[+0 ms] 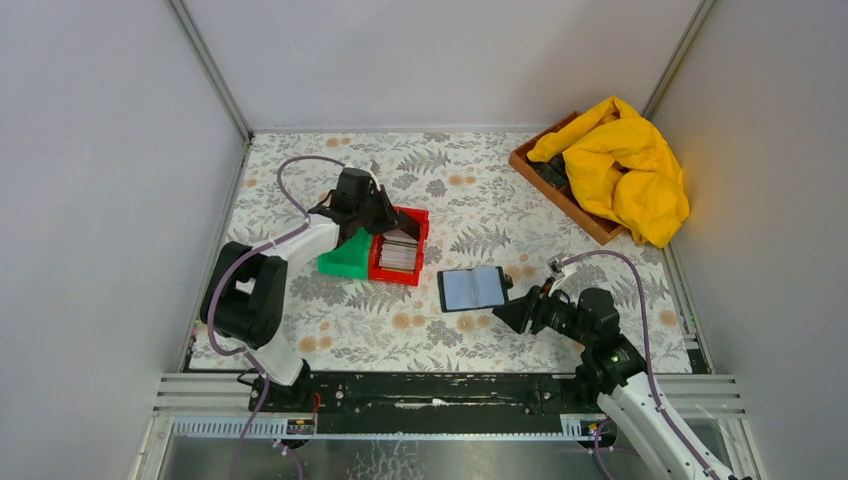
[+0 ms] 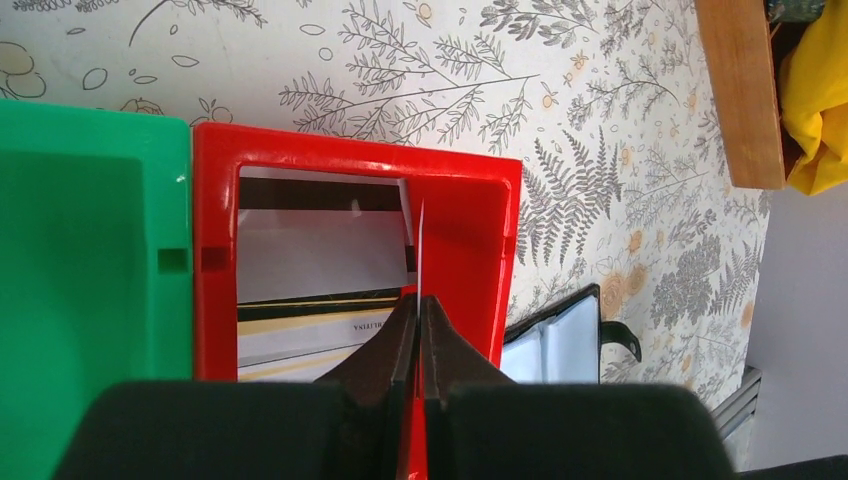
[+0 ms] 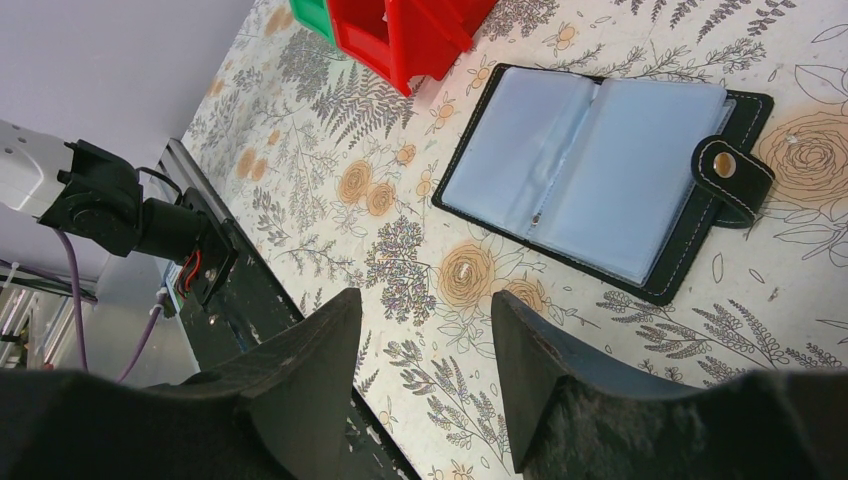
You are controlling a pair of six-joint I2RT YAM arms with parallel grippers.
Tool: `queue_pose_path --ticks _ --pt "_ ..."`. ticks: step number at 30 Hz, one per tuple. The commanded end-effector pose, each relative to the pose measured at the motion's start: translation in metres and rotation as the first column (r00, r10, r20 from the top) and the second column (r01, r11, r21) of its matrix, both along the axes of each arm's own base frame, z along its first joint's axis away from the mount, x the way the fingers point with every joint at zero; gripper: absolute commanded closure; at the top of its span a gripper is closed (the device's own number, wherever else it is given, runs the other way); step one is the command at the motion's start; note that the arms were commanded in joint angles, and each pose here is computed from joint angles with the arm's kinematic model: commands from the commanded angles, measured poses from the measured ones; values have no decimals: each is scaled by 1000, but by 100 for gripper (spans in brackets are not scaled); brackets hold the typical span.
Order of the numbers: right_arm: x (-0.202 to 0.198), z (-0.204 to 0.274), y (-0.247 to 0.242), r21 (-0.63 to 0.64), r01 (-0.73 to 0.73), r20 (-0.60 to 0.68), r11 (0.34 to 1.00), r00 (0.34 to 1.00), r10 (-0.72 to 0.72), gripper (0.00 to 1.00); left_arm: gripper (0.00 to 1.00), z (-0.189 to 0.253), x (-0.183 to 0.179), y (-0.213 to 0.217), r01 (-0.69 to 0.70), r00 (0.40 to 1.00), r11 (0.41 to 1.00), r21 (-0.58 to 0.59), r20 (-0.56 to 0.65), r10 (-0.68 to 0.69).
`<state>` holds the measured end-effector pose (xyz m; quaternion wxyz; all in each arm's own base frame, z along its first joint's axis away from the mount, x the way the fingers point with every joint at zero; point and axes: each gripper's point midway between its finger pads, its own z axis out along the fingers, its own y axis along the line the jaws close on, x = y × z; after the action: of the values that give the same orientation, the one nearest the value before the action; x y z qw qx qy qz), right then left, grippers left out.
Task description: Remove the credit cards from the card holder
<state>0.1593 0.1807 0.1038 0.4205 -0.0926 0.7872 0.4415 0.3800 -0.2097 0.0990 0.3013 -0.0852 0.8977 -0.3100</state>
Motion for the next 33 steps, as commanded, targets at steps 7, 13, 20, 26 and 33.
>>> queue_pose_path --ticks 7,13,20,26,33 --pt "7 5 -1 1 17 38 1000 999 -17 43 73 3 15 7 -47 998 999 28 30 46" --pt "7 4 -1 -4 17 33 1000 999 -17 43 52 21 15 27 -139 985 988 71 109 131" --pt "9 2 -1 -5 20 29 1000 999 -19 43 40 69 11 61 -304 923 949 82 270 273" --pt "12 -4 -1 -14 34 12 999 999 -34 43 39 105 -17 52 -261 889 965 1 389 240" --pt "45 -6 -28 -78 259 41 963 966 -256 32 21 68 -73 41 -234 875 970 73 450 178"
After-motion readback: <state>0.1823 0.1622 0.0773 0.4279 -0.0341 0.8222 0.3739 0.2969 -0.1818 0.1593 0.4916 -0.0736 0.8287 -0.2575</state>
